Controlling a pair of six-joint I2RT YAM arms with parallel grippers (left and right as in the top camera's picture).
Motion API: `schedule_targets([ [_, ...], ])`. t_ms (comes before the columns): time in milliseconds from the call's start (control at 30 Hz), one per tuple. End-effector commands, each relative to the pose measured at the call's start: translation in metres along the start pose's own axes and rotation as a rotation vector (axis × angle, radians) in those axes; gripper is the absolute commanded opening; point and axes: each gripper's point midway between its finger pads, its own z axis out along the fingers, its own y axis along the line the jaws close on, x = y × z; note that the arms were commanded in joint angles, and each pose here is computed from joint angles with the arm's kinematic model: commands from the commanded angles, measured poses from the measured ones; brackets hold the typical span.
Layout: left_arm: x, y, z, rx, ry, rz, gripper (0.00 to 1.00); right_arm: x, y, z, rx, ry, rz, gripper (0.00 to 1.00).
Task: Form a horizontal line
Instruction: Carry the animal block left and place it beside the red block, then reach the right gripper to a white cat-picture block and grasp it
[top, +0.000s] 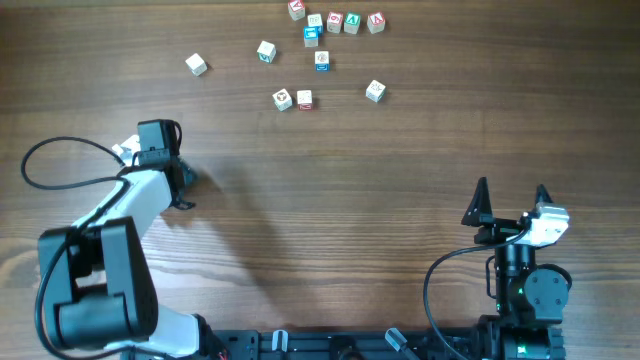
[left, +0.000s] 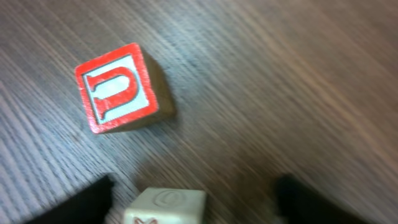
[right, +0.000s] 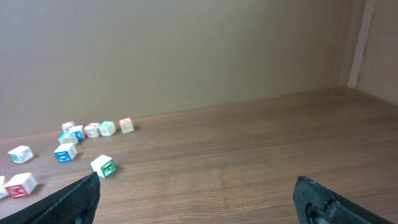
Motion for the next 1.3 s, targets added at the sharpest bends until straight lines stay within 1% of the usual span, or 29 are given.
schedule_targets([
  [0, -0.013, -0.026, -0.035, 0.206, -0.017, -0.026, 1.0, -0.003, -0.008, 0.0, 0.043, -0.015, -0.074, 1.0],
  [67, -0.02, -0.042, -0.06, 0.326, -0.032, -0.035, 1.0, -0.006, 0.004, 0.0, -0.026, -0.025, 0.007, 1.0],
  [133, -0.028, -0.051, -0.086, 0.415, -0.069, -0.037, 1.0, -0.001, 0.014, -0.001, -0.081, 0.0, 0.082, 1.0],
  [167, -0.037, -0.056, -0.111, 0.481, -0.122, -0.04, 1.0, 0.002, 0.018, -0.001, -0.107, 0.018, 0.152, 1.0],
  [333, -0.058, -0.057, -0.182, 0.624, -0.287, -0.053, 1.0, 0.002, 0.022, -0.002, -0.124, 0.043, 0.506, 1.0],
  [367, -0.061, -0.054, -0.191, 0.64, -0.309, -0.06, 1.0, -0.003, 0.027, -0.002, -0.157, 0.034, 0.537, 1.0],
  [400, -0.065, -0.05, -0.204, 0.662, -0.34, -0.07, 1.0, -0.02, 0.042, -0.006, -0.256, -0.008, 0.522, 1.0],
  [433, -0.067, -0.045, -0.213, 0.67, -0.357, -0.077, 1.0, -0.035, 0.056, -0.011, -0.351, -0.053, 0.468, 1.0],
  [500, -0.068, -0.033, -0.226, 0.667, -0.367, -0.088, 1.0, -0.055, 0.074, -0.019, -0.471, -0.114, 0.408, 1.0],
  [633, -0.066, -0.014, -0.229, 0.626, -0.36, -0.098, 1.0, -0.054, 0.087, -0.015, -0.526, -0.038, 0.371, 1.0],
  [733, -0.063, -0.001, -0.22, 0.575, -0.336, -0.08, 1.0, -0.055, 0.1, -0.004, -0.581, 0.057, 0.318, 0.99],
  [833, -0.061, 0.006, -0.215, 0.546, -0.316, -0.093, 1.0, -0.06, 0.109, 0.019, -0.596, 0.183, 0.294, 1.0],
  [933, -0.062, 0.01, -0.213, 0.537, -0.316, -0.103, 1.0, -0.062, 0.123, 0.053, -0.629, 0.369, 0.268, 0.99],
  [1067, -0.062, 0.01, -0.213, 0.535, -0.314, -0.102, 1.0, -0.05, 0.144, 0.094, -0.638, 0.624, 0.236, 1.0],
  [1100, -0.061, 0.01, -0.212, 0.533, -0.31, -0.101, 1.0, -0.045, 0.152, 0.106, -0.634, 0.714, 0.229, 1.0],
  [1200, -0.058, 0.011, -0.211, 0.527, -0.299, -0.099, 1.0, -0.037, 0.177, 0.122, -0.674, 0.891, 0.194, 1.0],
  [1267, -0.057, 0.011, -0.209, 0.523, -0.292, -0.097, 1.0, -0.039, 0.204, 0.13, -0.744, 0.98, 0.227, 1.0],
])
